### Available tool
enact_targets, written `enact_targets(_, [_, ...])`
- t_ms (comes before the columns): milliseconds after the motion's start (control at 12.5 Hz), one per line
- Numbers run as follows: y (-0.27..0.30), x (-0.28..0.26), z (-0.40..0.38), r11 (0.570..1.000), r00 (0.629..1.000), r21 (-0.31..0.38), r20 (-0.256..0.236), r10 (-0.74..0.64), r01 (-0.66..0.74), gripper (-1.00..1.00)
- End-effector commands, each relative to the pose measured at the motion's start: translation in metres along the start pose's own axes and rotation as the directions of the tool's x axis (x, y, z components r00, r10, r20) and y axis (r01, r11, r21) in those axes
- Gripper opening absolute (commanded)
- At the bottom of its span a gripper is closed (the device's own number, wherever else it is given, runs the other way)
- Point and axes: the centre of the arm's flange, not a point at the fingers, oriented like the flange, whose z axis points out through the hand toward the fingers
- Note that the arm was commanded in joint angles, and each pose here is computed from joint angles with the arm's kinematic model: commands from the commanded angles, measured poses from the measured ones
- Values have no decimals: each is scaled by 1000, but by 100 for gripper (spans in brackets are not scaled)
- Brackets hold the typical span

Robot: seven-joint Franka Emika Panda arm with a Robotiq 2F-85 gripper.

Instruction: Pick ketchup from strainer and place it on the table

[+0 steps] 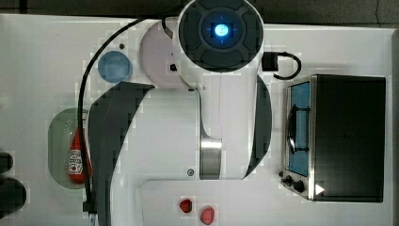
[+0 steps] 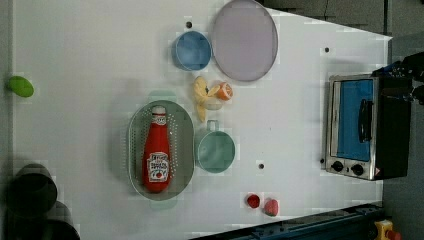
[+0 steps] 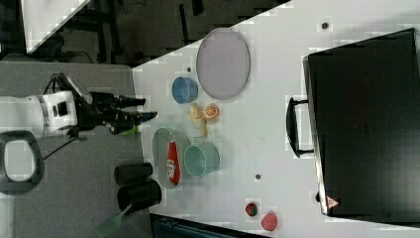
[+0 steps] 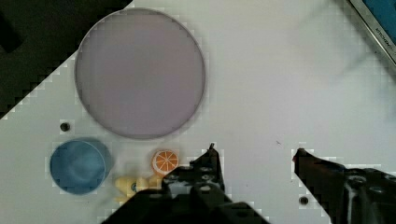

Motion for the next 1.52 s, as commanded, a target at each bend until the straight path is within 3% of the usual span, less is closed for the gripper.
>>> enact_targets(80, [81,-37,-50,998,997,-19,25,67,-67,59])
enact_targets(240, [67,-47,-48,999,999,-22,28,36,-35,100])
enact_targets(480, [18,-88,-40,996,996,-39,29,-85,86,100])
enact_targets(720, [-42,-146,-23,968,970,-58,33,-241,243,100])
enact_targets(1040, [-120,-232,9,894,894,-13,-12,-448,448,100])
enact_targets(1520, [-174,-340,96,770,767,-2,84,-636,638,100])
